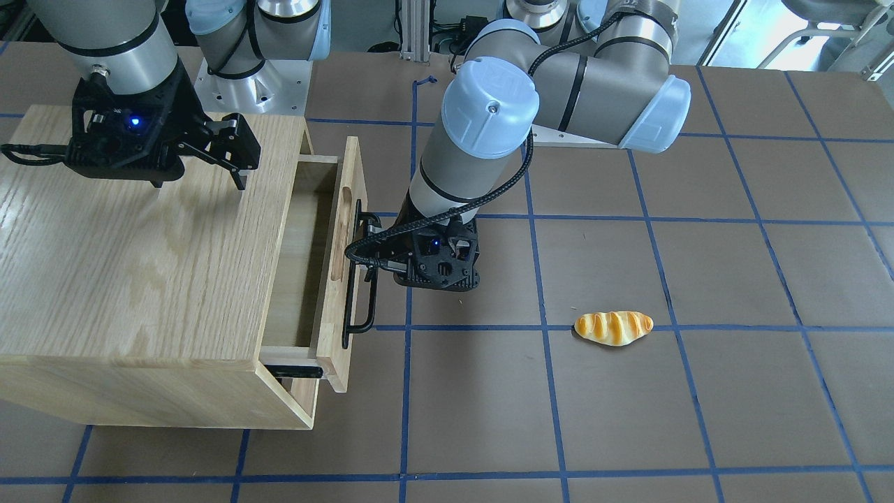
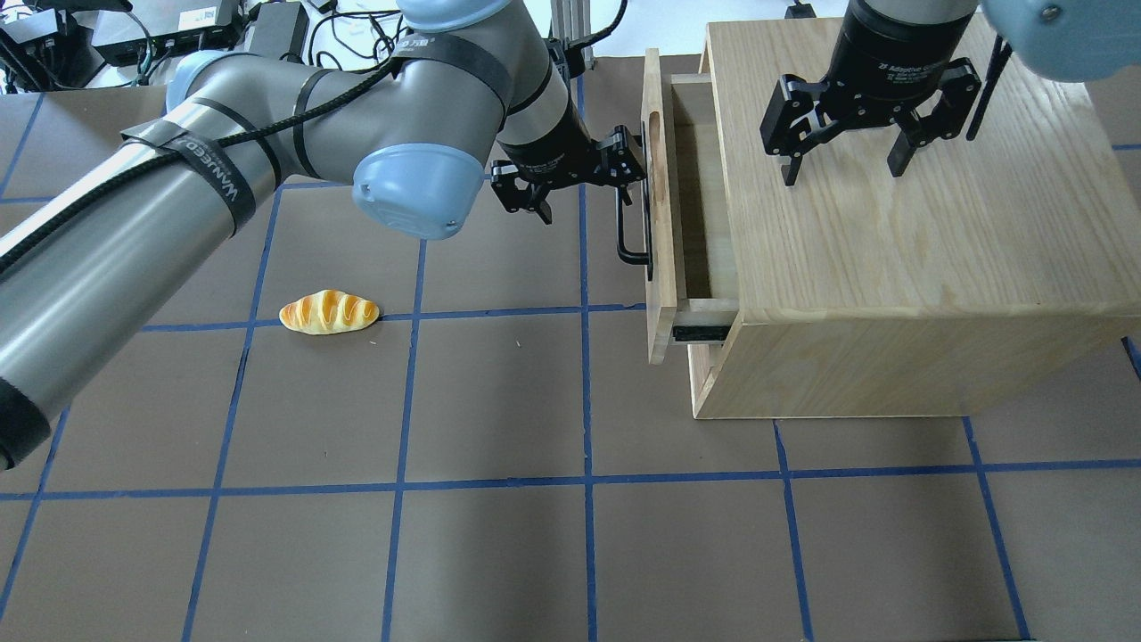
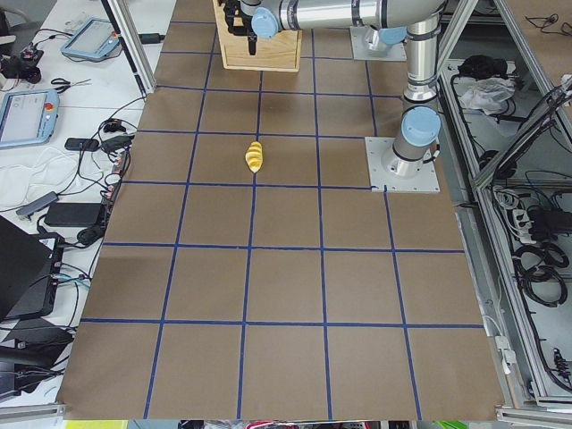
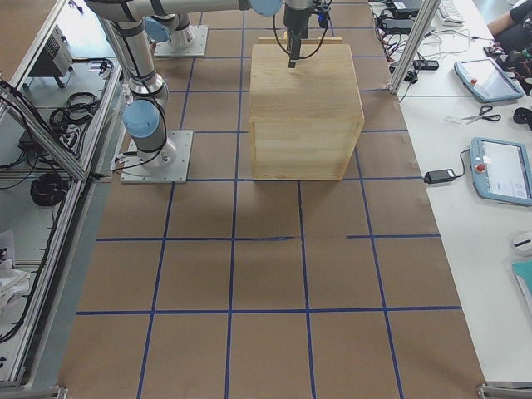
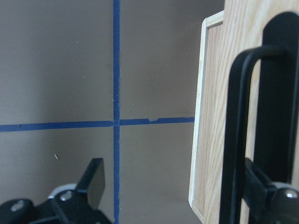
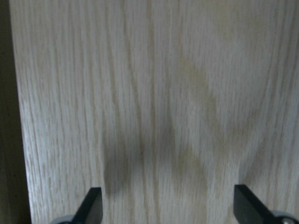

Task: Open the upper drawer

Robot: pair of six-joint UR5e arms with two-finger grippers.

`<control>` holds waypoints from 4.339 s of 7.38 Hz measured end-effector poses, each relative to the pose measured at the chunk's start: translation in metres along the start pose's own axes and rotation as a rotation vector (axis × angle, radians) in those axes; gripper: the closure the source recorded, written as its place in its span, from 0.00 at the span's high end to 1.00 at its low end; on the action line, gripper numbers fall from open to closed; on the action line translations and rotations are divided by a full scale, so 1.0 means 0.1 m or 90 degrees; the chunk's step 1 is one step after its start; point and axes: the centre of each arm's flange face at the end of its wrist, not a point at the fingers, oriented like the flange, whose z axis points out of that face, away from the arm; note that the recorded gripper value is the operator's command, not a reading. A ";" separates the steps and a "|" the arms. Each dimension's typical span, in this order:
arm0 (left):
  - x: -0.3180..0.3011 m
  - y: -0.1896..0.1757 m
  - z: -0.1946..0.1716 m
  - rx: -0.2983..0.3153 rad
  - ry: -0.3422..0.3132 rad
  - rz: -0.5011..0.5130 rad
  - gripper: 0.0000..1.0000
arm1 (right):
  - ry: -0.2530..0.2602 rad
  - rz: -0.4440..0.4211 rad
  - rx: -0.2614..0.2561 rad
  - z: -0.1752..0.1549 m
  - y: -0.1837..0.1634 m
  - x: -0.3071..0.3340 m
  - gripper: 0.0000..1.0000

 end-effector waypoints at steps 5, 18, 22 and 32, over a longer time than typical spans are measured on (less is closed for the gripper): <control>-0.12 -0.03 -0.09 -0.004 -0.008 0.012 1.00 | 0.000 0.001 0.000 0.00 0.00 0.00 1.00; -0.44 -0.16 -0.18 -0.010 -0.036 0.032 1.00 | 0.000 0.001 0.000 0.00 0.00 0.00 1.00; -0.52 -0.20 -0.21 -0.012 -0.039 0.040 1.00 | 0.000 0.000 0.000 0.00 0.00 0.00 1.00; -0.70 -0.25 -0.56 -0.019 -0.060 0.059 1.00 | 0.000 0.000 0.000 0.00 0.00 0.00 1.00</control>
